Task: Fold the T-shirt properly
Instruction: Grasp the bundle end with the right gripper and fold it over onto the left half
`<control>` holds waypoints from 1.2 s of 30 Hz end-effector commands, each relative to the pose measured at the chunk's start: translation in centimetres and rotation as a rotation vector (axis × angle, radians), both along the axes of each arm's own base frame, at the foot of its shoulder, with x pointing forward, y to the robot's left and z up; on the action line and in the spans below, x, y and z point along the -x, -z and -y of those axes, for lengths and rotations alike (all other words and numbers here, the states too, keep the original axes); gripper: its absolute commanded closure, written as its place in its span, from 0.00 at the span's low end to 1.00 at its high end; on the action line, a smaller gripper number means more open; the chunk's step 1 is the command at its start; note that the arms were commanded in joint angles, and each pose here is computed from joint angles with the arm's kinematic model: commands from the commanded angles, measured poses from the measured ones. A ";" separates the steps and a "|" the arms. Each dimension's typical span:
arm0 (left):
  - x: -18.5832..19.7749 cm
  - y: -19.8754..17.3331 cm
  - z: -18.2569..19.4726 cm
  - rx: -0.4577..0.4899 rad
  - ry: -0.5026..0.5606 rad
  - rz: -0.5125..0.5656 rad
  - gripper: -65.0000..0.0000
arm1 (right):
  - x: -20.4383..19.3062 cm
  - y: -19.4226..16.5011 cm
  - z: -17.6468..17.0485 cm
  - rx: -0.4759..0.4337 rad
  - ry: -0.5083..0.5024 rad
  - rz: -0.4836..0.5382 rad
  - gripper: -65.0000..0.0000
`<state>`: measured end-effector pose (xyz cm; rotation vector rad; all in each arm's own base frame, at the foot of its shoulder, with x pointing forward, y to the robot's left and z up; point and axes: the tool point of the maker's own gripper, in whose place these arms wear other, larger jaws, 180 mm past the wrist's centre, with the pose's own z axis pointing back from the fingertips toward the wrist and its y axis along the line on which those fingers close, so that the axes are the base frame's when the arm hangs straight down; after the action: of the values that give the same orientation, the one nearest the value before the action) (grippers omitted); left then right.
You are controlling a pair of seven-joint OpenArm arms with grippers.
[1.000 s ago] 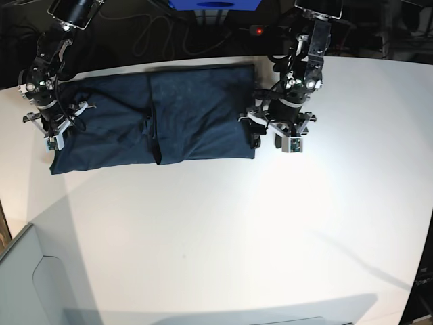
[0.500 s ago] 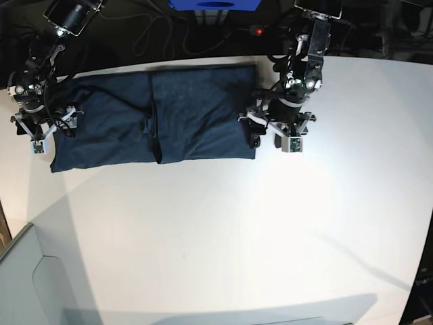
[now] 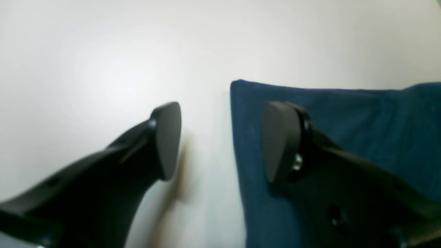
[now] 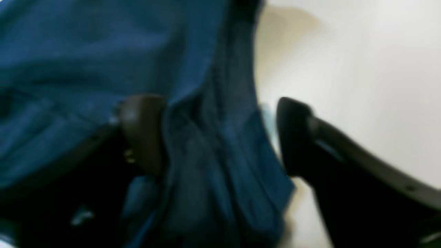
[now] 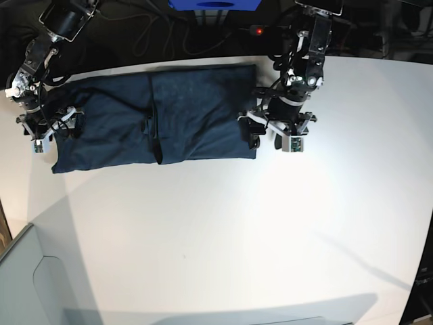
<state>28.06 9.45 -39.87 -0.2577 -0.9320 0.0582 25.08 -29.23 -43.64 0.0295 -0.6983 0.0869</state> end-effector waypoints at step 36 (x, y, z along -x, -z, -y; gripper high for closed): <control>0.4 1.4 -2.2 -0.013 -0.062 -0.029 0.44 | -0.4 -11.1 -12.2 0.172 -0.320 0.250 1.00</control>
<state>27.55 11.80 -41.46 -0.2088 -0.9140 0.1124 25.23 -17.29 -33.31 -0.0409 -0.8978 0.4418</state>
